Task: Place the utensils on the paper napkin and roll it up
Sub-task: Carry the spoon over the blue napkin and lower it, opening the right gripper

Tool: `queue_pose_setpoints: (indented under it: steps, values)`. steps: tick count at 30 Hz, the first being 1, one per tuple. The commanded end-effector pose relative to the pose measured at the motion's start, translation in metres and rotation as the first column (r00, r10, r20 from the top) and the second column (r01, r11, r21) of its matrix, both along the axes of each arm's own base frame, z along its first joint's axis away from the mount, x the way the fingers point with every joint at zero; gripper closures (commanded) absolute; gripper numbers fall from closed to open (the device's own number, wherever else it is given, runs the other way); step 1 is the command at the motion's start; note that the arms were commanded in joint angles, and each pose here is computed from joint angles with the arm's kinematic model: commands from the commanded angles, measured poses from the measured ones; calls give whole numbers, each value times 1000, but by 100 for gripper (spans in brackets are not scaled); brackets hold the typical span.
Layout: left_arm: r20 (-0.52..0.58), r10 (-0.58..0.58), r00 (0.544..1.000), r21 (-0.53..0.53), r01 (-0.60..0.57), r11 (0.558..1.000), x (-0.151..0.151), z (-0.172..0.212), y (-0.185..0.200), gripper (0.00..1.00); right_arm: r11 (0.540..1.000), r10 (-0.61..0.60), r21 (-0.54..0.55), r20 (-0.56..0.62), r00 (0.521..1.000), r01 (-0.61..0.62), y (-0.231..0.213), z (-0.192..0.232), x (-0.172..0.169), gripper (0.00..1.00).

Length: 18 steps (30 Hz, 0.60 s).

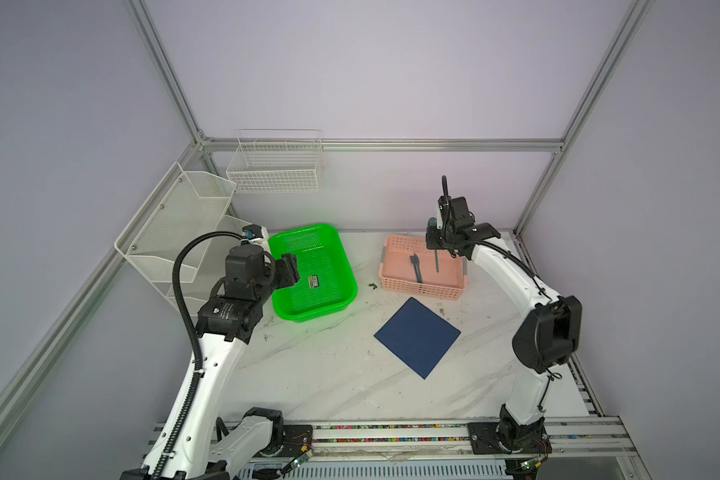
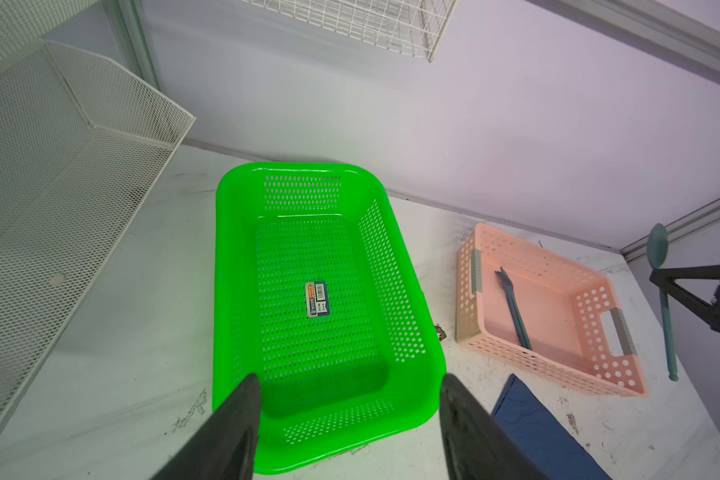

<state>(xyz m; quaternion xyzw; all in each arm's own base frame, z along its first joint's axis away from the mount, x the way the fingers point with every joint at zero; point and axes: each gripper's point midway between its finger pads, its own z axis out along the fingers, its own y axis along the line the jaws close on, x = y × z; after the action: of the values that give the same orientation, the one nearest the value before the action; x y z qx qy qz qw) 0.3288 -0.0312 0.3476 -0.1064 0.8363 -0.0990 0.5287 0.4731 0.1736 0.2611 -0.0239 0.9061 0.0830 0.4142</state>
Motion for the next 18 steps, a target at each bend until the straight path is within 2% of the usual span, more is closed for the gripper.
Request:
queue_pose_setpoints:
  steps: [1,5,8,13,18]
  values:
    - [95,-36,995,-46,40,998,-3,24,-9,33,999,26,42,-81,996,-23,19,-33,-42,96]
    - [96,-67,993,-88,75,993,-4,16,-19,33,993,62,105,-118,991,-50,41,-58,-99,96]
    - [85,-86,993,-102,94,990,-5,6,-25,33,995,54,97,-164,985,-39,45,-90,-125,96]
    - [57,-104,993,-114,110,987,-7,-10,-32,33,997,43,79,-229,972,-25,41,-136,-143,96]
    - [52,-104,993,-117,110,987,-11,-15,-34,33,997,29,72,-262,965,-11,42,-168,-142,96]
